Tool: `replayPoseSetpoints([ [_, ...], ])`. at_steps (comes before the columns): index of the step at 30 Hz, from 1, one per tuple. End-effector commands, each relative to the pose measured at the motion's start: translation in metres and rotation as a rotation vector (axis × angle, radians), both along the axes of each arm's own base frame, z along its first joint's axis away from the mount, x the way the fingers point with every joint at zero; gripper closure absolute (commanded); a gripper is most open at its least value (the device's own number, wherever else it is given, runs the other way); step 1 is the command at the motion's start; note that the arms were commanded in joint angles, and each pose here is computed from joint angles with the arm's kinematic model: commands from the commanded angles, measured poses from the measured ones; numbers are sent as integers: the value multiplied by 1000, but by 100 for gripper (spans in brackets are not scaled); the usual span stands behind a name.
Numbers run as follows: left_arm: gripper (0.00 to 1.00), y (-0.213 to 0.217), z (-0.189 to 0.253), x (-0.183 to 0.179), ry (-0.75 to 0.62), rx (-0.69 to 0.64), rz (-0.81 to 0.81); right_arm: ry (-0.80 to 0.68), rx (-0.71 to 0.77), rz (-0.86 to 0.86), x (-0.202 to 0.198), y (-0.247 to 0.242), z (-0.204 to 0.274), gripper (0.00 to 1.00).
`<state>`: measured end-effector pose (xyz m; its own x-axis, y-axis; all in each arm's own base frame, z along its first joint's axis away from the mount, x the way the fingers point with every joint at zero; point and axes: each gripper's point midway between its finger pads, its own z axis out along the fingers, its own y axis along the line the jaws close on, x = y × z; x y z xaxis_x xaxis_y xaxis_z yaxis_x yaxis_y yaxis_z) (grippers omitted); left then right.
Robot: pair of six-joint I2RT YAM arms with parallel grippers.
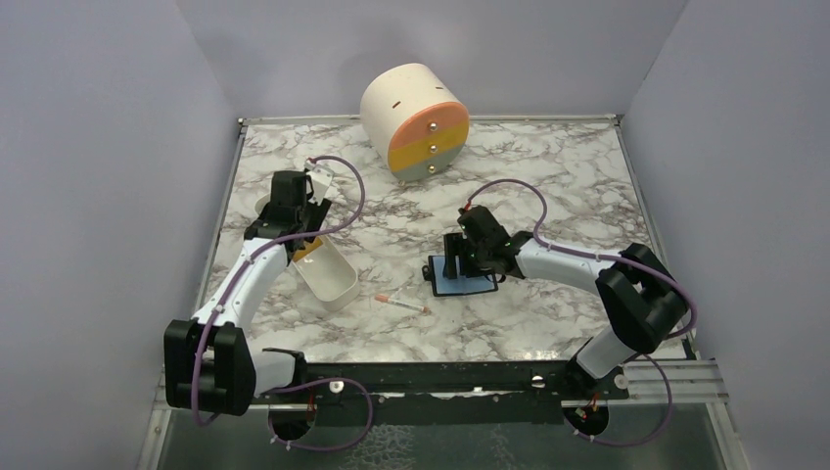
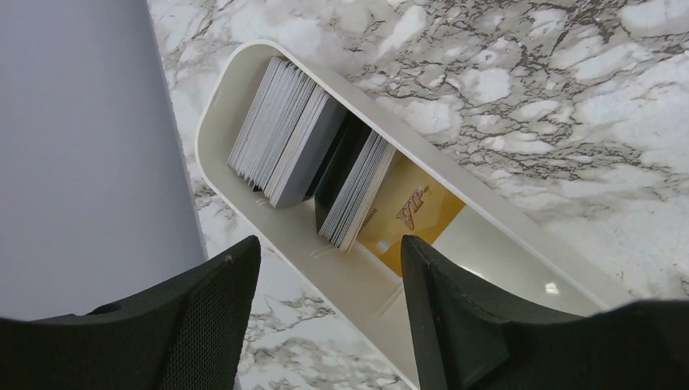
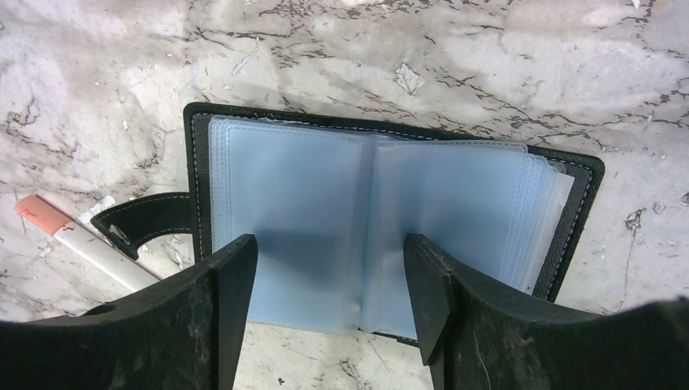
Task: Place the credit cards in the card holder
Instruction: Pick up the credit card from the storage box.
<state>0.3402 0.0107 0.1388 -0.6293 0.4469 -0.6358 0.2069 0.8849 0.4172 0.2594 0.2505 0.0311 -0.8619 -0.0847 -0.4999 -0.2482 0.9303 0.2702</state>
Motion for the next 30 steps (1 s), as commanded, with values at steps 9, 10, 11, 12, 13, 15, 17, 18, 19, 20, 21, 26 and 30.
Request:
replayPoseSetpoints([
  [9,28,4,-24,18,45,99,-77,23,34,44,-11,6,-6,33],
  [10,28,8,-23,20,36,121,-68,31,34,46,-11,8,-6,33],
  [11,27,9,-23,24,22,132,-65,34,38,48,-11,9,-7,33],
  [12,26,11,-22,28,8,147,-67,30,41,48,-10,10,-7,33],
  [13,25,13,-23,31,1,164,-61,24,42,47,-9,10,-7,33],
  [15,25,15,-30,32,23,182,-58,9,30,41,-4,9,-5,33],
  [17,23,15,-38,32,45,172,-49,4,25,40,-4,8,-4,33],
  [18,19,14,-40,32,47,163,-51,-1,29,42,-4,9,-2,33],
  [19,15,13,-42,32,44,162,-59,-5,34,44,-4,9,0,33],
  [20,13,15,-42,32,38,175,-54,-9,33,46,-3,9,1,33],
  [21,13,17,-41,31,35,189,-53,-13,34,48,-2,10,3,33],
  [26,14,25,-47,34,43,248,-43,-21,37,53,1,12,6,33],
  [30,15,26,-57,35,64,255,-51,-27,28,55,2,11,7,33],
])
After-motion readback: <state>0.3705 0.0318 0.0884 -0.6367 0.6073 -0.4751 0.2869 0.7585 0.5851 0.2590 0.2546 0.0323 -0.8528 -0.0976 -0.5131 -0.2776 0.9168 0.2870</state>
